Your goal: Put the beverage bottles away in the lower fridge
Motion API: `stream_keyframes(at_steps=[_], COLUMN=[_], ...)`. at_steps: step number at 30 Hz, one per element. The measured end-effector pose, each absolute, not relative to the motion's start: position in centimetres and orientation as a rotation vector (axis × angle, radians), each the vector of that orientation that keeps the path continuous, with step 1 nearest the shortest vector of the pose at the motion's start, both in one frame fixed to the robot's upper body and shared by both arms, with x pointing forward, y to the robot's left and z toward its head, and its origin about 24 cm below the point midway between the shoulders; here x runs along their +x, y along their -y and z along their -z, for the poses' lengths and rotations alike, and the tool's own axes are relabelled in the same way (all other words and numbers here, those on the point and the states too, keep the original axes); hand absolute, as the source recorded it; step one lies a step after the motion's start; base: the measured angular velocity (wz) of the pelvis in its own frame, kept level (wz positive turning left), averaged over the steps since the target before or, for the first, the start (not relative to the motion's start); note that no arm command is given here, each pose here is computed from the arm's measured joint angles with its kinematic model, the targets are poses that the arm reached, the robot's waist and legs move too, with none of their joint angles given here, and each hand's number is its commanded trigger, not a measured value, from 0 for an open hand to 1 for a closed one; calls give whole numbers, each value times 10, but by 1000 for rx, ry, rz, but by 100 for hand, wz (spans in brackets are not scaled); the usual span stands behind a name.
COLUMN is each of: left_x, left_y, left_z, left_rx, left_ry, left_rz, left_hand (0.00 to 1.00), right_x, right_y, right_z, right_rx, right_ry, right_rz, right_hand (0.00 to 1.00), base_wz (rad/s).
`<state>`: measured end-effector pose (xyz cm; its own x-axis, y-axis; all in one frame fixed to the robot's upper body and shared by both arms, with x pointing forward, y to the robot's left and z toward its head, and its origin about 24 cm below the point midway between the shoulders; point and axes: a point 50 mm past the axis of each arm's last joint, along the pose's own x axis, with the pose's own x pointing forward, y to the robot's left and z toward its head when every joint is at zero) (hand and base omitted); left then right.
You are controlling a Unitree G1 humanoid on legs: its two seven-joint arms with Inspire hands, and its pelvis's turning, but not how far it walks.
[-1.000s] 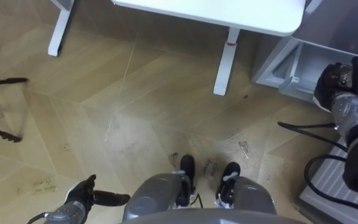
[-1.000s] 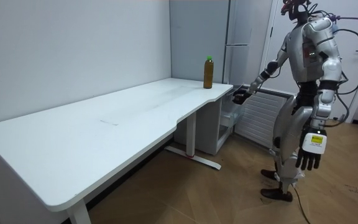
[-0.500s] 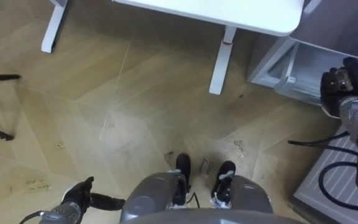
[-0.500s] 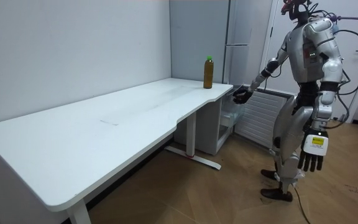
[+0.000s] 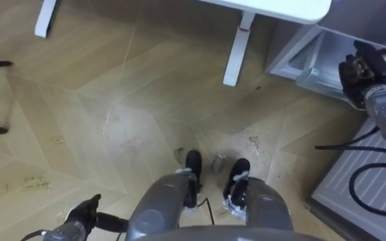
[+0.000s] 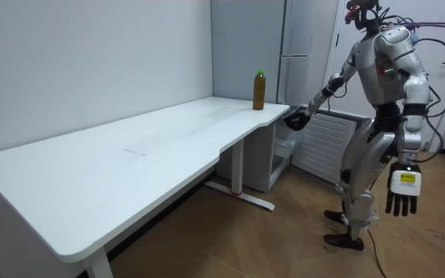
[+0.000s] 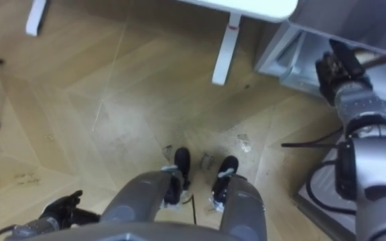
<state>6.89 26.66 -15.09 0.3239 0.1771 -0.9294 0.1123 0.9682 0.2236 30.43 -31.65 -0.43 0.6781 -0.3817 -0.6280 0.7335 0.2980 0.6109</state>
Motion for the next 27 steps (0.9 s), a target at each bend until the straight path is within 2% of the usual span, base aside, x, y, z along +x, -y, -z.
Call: stream_keyframes(at_steps=[18,19,20,27], left_x=[67,67,68,68], left_y=[-259,-259,-260,-261], left_z=[154,154,154,153], left_rx=[278,271,271,271], left_ry=[-1254,-1252,-1250,-1237], left_rz=[-12,-25,-33,-80], left_hand=[0,0,0,0], right_x=[313,313,314,316], right_y=[324,324,324,329], right_z=[-13,-13,-14,-22], right_rx=[1060,1061,1064,1084], right_ry=[-367,-366,-364,-343], right_rz=[849,852,855,903], right_hand=[100,80,0,0], base_wz=[3,0,0,2])
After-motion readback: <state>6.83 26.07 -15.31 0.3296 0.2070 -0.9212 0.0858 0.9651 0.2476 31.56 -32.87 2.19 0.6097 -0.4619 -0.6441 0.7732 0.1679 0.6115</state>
